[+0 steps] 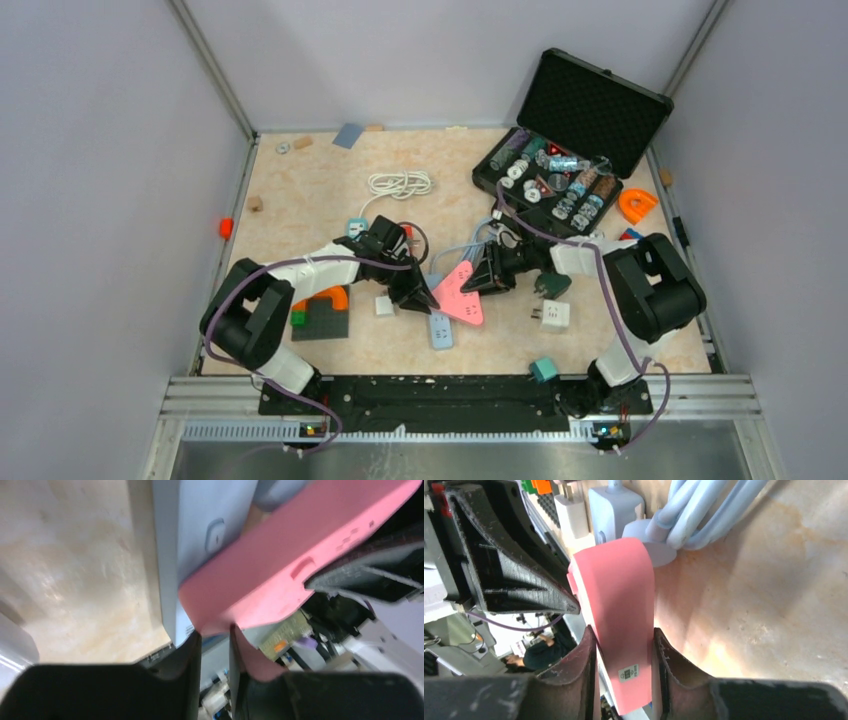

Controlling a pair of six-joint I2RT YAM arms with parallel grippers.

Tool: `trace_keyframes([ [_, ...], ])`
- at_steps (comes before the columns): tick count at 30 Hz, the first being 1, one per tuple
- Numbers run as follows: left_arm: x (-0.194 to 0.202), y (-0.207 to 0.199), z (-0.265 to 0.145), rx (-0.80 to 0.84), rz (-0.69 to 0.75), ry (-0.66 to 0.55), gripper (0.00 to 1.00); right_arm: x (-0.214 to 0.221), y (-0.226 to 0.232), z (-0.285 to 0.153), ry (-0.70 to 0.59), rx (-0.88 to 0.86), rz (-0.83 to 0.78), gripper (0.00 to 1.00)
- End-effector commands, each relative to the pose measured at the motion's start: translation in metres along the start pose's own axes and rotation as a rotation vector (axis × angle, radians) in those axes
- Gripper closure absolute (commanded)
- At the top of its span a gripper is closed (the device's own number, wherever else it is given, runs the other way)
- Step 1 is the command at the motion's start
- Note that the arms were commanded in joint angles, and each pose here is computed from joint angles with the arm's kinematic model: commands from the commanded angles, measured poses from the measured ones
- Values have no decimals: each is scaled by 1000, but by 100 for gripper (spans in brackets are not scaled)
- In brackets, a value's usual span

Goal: Insert the plug
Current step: Insert the plug into the socket.

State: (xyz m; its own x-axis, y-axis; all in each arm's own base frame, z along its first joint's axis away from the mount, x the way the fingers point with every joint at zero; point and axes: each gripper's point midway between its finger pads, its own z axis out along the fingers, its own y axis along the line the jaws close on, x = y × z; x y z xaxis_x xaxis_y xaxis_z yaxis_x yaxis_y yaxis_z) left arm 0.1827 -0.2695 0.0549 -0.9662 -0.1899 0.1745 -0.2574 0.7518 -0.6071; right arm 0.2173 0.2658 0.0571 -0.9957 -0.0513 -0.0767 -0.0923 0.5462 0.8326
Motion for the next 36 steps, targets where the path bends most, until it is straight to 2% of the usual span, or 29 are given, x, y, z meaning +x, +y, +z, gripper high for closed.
trace_keyframes([
  [1,-32,124,17,-457,-19,-213,100,-10,3,8,-30,12,-15,92],
  [2,-32,122,17,-446,-17,-215,100,-10,0,8,-32,26,-12,98],
  [3,-33,120,17,-437,-14,-220,100,-10,-3,8,-28,46,-8,100],
  [5,-35,115,14,-421,-6,-233,93,-8,-10,7,-17,91,-5,100],
  [7,-37,110,11,-407,1,-248,83,-6,-17,7,-10,130,-16,100],
  [9,-39,105,8,-395,8,-262,78,-5,-22,7,-6,151,-20,100],
  [16,-40,104,3,-408,15,-271,78,-5,-26,5,-6,170,-60,99],
  [18,-41,101,1,-396,20,-282,77,-8,-20,2,-22,163,-81,88],
  [20,-43,95,-3,-381,29,-302,69,-12,-13,-2,-33,161,-101,80],
  [21,-45,91,-5,-370,35,-313,65,-14,-9,-4,-37,160,-110,74],
  [25,-51,65,-16,-281,73,-359,37,-25,20,-17,-71,130,-167,49],
  [27,-55,48,-24,-224,91,-392,30,-31,33,-25,-94,129,-192,39],
  [30,-60,19,-39,-120,122,-456,18,-37,49,-35,-117,131,-215,30],
  [32,-62,2,-50,-54,145,-496,9,-41,57,-41,-134,129,-227,15],
  [33,-61,-7,-57,-18,160,-515,7,-42,62,-44,-145,126,-235,10],
  [36,-60,-27,-77,61,194,-575,1,-48,77,-56,-185,129,-267,8],
])
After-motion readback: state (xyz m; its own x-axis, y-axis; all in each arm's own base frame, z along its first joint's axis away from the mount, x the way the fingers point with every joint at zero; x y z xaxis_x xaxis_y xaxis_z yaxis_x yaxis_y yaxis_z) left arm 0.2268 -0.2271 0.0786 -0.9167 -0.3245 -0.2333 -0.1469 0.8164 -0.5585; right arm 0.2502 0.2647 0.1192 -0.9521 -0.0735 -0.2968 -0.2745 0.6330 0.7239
